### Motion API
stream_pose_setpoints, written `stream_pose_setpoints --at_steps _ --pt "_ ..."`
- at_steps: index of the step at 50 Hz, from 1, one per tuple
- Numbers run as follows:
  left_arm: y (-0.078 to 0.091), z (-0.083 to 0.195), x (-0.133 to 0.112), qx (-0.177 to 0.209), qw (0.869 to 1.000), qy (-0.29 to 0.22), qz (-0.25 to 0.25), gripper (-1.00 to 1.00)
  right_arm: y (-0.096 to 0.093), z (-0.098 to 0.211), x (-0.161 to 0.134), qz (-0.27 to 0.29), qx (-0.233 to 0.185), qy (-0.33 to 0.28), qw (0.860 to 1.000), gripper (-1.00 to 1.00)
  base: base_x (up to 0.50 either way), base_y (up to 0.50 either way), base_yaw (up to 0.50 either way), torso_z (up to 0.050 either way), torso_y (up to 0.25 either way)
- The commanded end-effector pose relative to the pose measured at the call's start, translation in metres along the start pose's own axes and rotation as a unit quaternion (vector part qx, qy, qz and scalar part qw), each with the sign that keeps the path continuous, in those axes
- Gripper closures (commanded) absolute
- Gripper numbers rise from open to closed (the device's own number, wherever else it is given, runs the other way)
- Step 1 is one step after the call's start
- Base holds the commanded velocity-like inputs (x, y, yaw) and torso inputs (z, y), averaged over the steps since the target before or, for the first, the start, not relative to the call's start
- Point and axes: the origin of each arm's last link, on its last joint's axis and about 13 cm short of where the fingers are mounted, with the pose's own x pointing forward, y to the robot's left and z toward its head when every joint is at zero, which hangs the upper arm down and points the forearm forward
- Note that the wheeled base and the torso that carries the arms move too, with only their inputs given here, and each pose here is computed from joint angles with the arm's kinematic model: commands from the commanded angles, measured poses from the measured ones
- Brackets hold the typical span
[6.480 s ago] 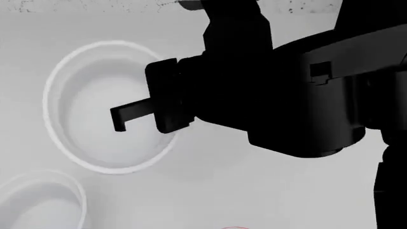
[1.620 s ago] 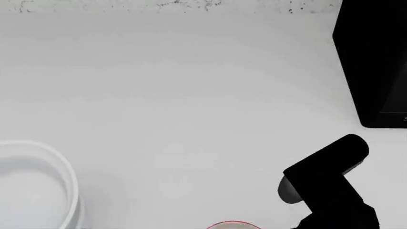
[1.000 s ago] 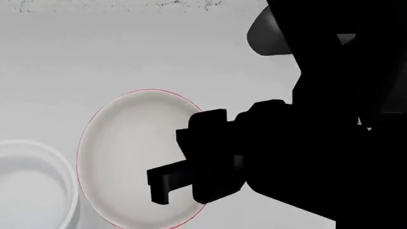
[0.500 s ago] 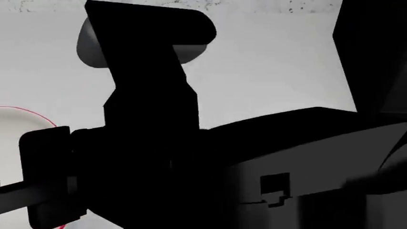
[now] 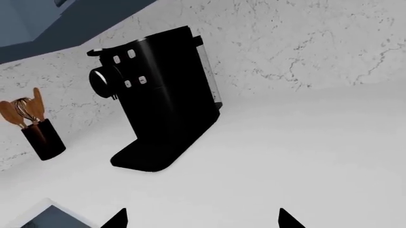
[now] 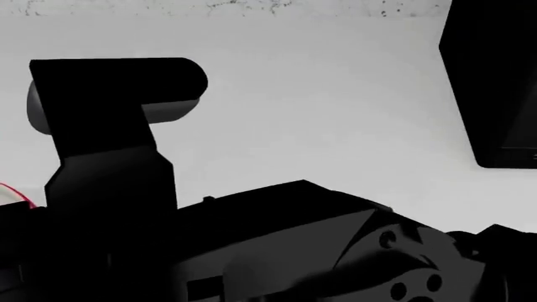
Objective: Stack the bowls from largest to smallest.
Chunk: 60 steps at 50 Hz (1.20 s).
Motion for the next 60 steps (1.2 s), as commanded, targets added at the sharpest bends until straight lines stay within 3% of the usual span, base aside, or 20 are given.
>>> stream_pose_setpoints --at_steps 1,34,36,37,39,40,42,43,45,46,48,49,51,52,54,55,56,57,58,60 --pt "0.004 0.011 0.006 -0.002 0.999 -0.03 0.029 -1.0 0.005 -0.001 0.009 -0.013 -0.022 -0.039 0.999 1.0 0.0 0.0 0.0 0.0 0.0" --pt "-0.002 0.008 0.015 -0.011 0.999 -0.044 0.027 -1.0 -0.019 -0.017 0.038 -0.053 0.004 -0.005 0.999 1.0 0.0 0.0 0.0 0.0 0.0" --pt "-0.005 -0.006 -0.001 0.014 0.999 0.012 -0.029 -1.0 -0.019 -0.019 0.039 -0.052 0.004 -0.002 0.999 1.0 0.0 0.0 0.0 0.0 0.0" --pt "-0.002 0.008 0.017 -0.012 0.999 -0.046 0.027 -1.0 -0.019 -0.02 0.04 -0.052 0.004 -0.002 0.999 1.0 0.0 0.0 0.0 0.0 0.0" --pt "-0.006 -0.007 0.001 0.015 0.999 0.013 -0.029 -1.0 -0.019 -0.021 0.041 -0.052 0.003 0.002 0.999 1.0 0.0 0.0 0.0 0.0 0.0" --pt "-0.004 0.007 0.019 -0.015 0.998 -0.049 0.028 -1.0 -0.019 -0.022 0.042 -0.052 0.003 0.002 0.999 1.0 0.0 0.0 0.0 0.0 0.02" --pt "-0.007 -0.008 0.003 0.016 0.999 0.013 -0.03 -1.0 -0.018 -0.021 0.044 -0.052 0.006 0.005 0.999 1.0 0.0 0.0 0.0 0.0 0.0" --pt "-0.005 0.007 0.021 -0.013 0.998 -0.048 0.028 -1.0 -0.018 -0.021 0.045 -0.053 0.006 0.006 0.999 1.0 0.0 0.0 0.0 0.0 0.0" --pt "-0.006 -0.007 0.0 0.014 0.999 0.013 -0.029 -1.0 -0.018 -0.022 0.048 -0.054 0.008 0.007 0.998 1.0 0.0 0.0 0.0 0.0 0.0" --pt "-0.004 0.007 0.018 -0.015 0.998 -0.049 0.029 -1.0 -0.018 -0.022 0.05 -0.055 0.009 0.01 0.998 1.0 0.0 0.0 0.0 0.0 0.0" --pt "-0.007 -0.008 0.001 0.014 0.999 0.014 -0.029 -1.0 -0.019 -0.024 0.053 -0.058 0.01 0.013 0.998 1.0 0.0 0.0 0.0 0.0 0.0" --pt "-0.004 0.006 0.019 -0.015 0.998 -0.048 0.029 -1.0 -0.019 -0.024 0.054 -0.059 0.01 0.013 0.998 1.0 0.0 0.0 0.0 0.0 0.0" --pt "-0.008 -0.008 0.003 0.015 0.999 0.013 -0.029 -1.0 -0.02 -0.024 0.056 -0.061 0.011 0.015 0.998 1.0 0.0 0.0 0.0 0.0 0.0" --pt "-0.005 0.007 0.022 -0.014 0.998 -0.048 0.029 -1.0 -0.021 -0.024 0.056 -0.062 0.012 0.015 0.998 1.0 0.0 0.0 0.0 0.0 0.0" --pt "-0.01 -0.009 0.006 0.015 0.999 0.014 -0.03 -1.0 -0.02 -0.024 0.055 -0.06 0.011 0.015 0.998 1.0 0.01 0.0 0.0 0.0 0.0" --pt "-0.007 0.007 0.025 -0.013 0.998 -0.047 0.028 -1.0 -0.02 -0.025 0.055 -0.059 0.009 0.012 0.998 1.0 0.0 0.0 0.0 0.0 0.0" --pt "-0.01 -0.007 0.009 0.018 0.999 0.012 -0.027 -1.0 -0.02 -0.025 0.055 -0.061 0.004 0.009 0.998 1.0 0.0 0.0 0.0 0.0 0.0" --pt "-0.01 -0.008 0.009 0.014 0.999 0.013 -0.031 -1.0 -0.02 -0.025 0.055 -0.06 0.004 0.011 0.998 -1.0 0.0 0.0 0.0 0.0 0.0" --pt "-0.008 0.008 0.027 -0.013 0.998 -0.047 0.027 -1.0 -0.02 -0.025 0.054 -0.061 0.003 0.008 0.998 -1.0 0.0 0.0 0.0 0.0 0.0" --pt "-0.008 -0.007 0.005 0.014 0.999 0.013 -0.03 -1.0 -0.018 -0.025 0.052 -0.057 -0.002 0.008 0.998 -1.0 0.0 0.0 0.0 0.0 0.0"
